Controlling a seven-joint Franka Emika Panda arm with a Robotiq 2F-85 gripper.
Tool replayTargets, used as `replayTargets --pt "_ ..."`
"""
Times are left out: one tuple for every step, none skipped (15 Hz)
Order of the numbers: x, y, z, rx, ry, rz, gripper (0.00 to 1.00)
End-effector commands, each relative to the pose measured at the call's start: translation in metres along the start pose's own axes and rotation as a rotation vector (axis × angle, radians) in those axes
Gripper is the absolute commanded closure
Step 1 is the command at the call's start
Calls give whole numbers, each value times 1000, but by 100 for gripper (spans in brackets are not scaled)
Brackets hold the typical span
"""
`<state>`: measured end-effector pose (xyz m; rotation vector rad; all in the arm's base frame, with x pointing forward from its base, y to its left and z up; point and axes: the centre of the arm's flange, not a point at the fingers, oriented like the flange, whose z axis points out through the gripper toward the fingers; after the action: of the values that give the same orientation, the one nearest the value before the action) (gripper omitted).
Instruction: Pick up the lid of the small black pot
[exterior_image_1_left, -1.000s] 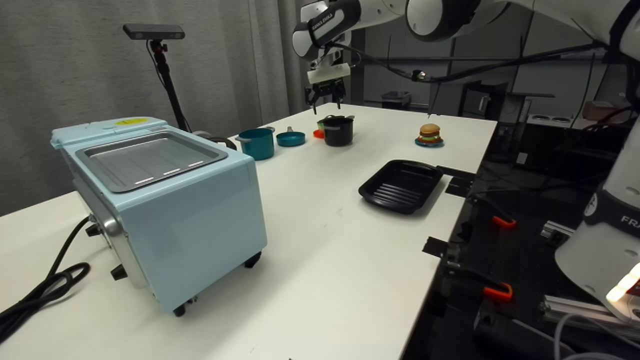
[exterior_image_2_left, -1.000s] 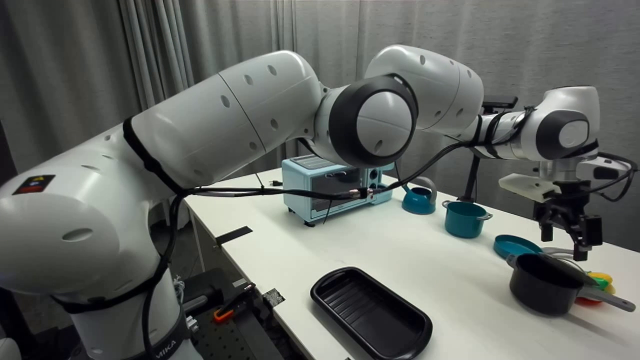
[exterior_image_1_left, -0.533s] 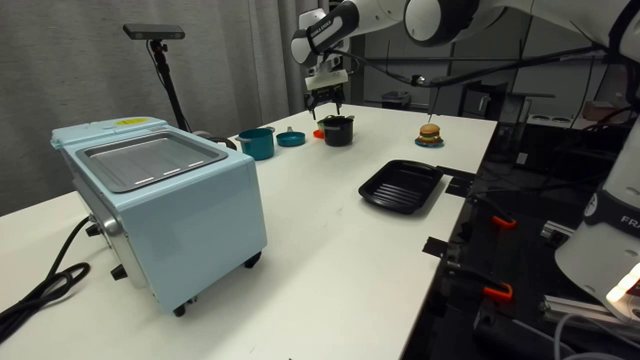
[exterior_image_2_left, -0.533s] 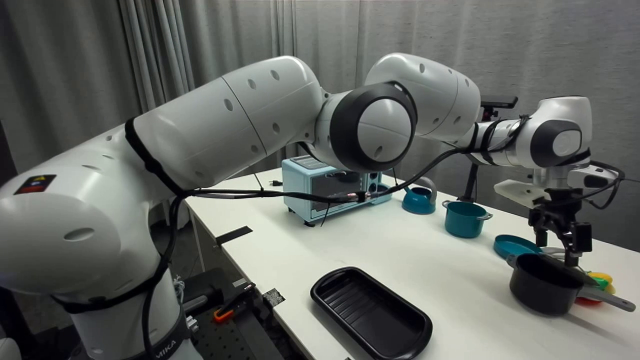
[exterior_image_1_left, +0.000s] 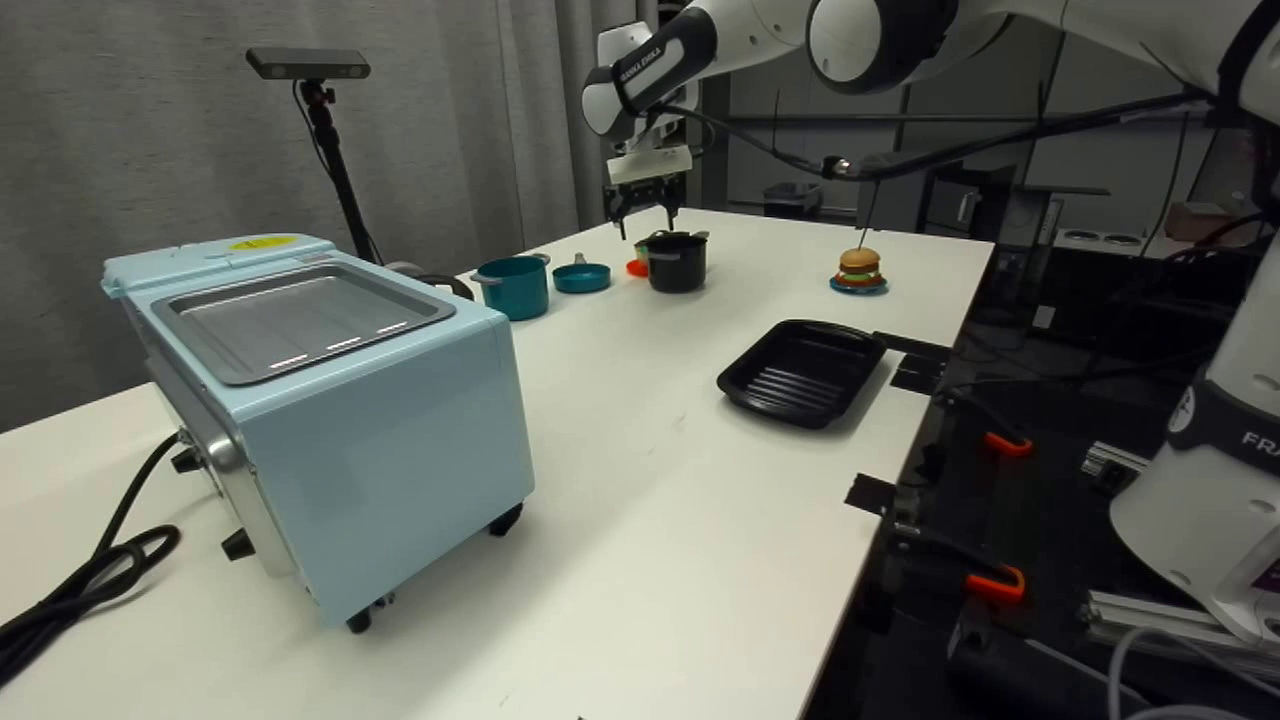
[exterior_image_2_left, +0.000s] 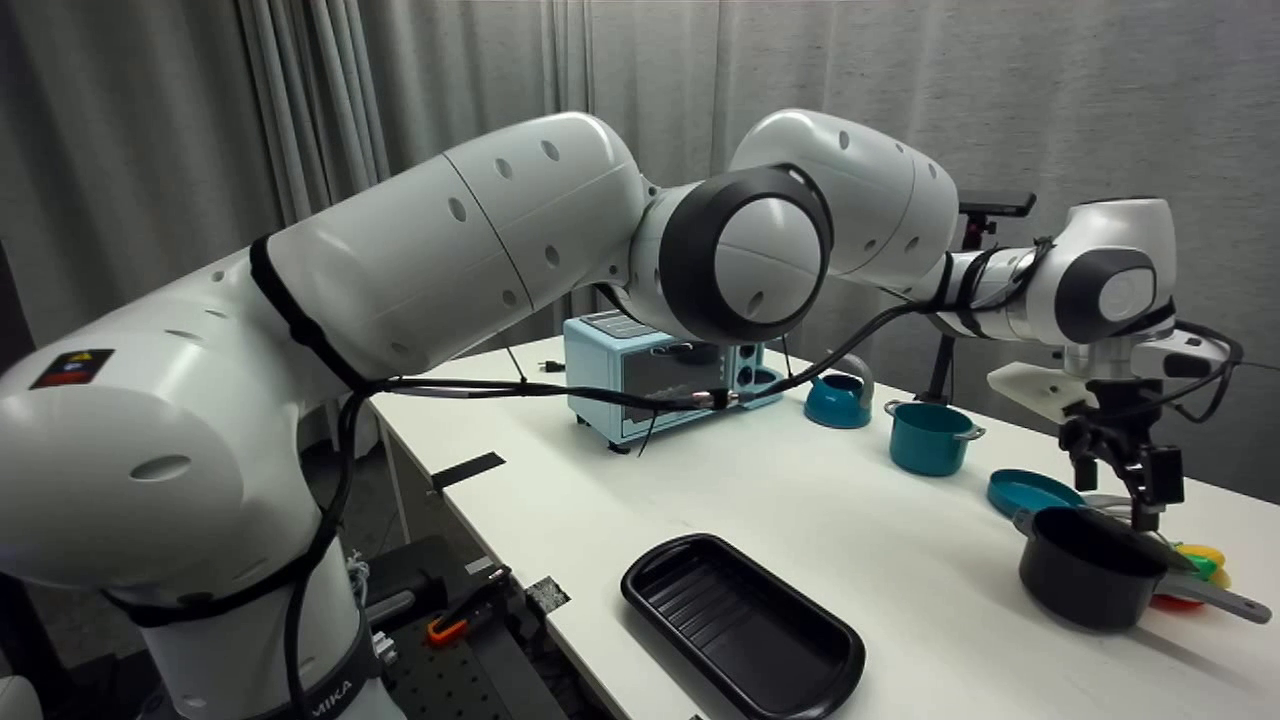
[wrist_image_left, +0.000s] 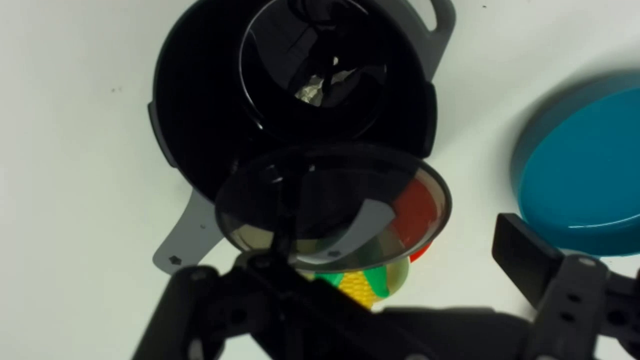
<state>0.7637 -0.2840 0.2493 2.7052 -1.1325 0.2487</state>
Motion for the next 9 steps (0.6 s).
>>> replayTargets --pt "-8 1 2 0 27 19 0" --pt "-9 1 3 2 33 20 0" --pt "-9 1 4 3 36 22 12" --pt "-9 1 3 7 41 24 28" --pt "-9 1 2 9 44 25 34" --pt "-8 1 1 12 49 25 41" --pt "-8 1 0 15 52 26 51" --pt "-7 1 0 18 53 27 60" --pt "-6 0 0 20 54 29 66"
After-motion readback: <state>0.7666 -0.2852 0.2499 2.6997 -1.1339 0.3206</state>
